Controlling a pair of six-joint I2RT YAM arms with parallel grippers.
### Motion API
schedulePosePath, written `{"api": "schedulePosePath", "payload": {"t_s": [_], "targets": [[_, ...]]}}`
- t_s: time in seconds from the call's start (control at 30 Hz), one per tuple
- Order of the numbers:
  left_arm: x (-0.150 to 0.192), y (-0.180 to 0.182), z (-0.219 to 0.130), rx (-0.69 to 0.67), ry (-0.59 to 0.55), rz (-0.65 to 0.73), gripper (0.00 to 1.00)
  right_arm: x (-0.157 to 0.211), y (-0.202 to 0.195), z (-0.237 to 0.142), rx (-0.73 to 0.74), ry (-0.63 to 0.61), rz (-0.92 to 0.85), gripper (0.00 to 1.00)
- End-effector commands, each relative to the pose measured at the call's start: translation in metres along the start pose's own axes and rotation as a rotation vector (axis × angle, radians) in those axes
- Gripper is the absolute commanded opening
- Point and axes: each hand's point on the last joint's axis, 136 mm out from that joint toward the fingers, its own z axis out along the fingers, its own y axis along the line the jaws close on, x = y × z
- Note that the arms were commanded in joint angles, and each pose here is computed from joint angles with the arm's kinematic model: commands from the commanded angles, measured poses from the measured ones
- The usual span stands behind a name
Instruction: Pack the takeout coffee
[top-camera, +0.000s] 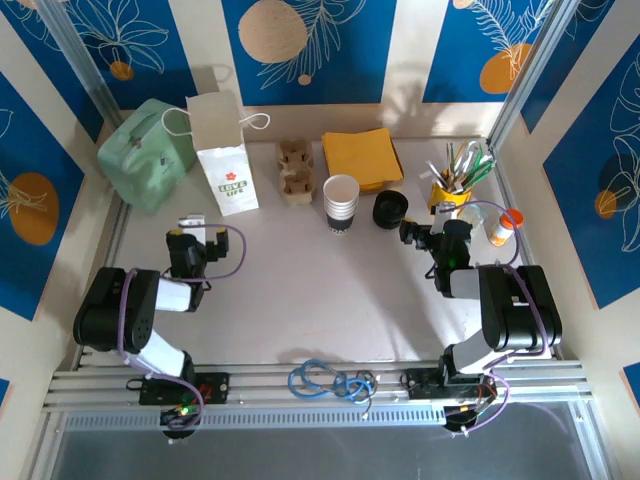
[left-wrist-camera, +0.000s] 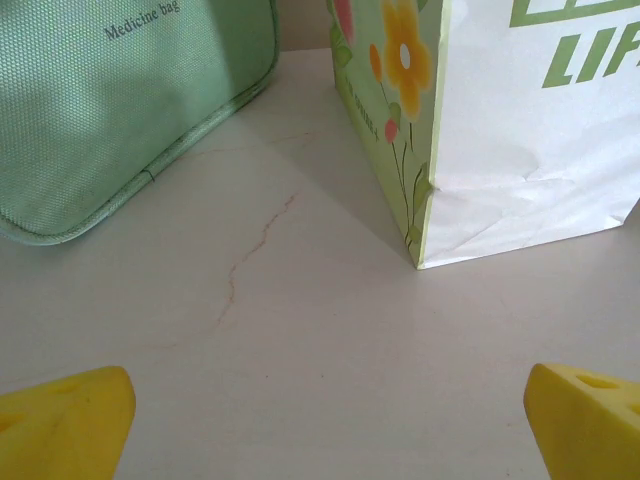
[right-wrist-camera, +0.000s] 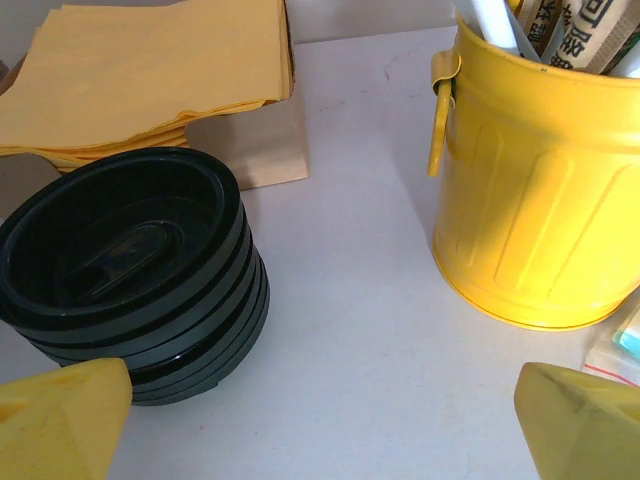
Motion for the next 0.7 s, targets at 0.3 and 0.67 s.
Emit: {"api": "schedulePosePath", "payload": {"t_s": [0.3,0.67], "targets": [[-0.0111,-0.0004,0.0016,0.004,-0.042,0.003,0.99,-0.0042,0.0045,0.0009,-0.022,-0.016,-0.014,0.99],[-0.0109,-0.0005,0.0016,0.004,-0.041,0.004,0.99,-0.0036,0.004,0.0004,-0.021,-0.016,-0.015,0.99]]}}
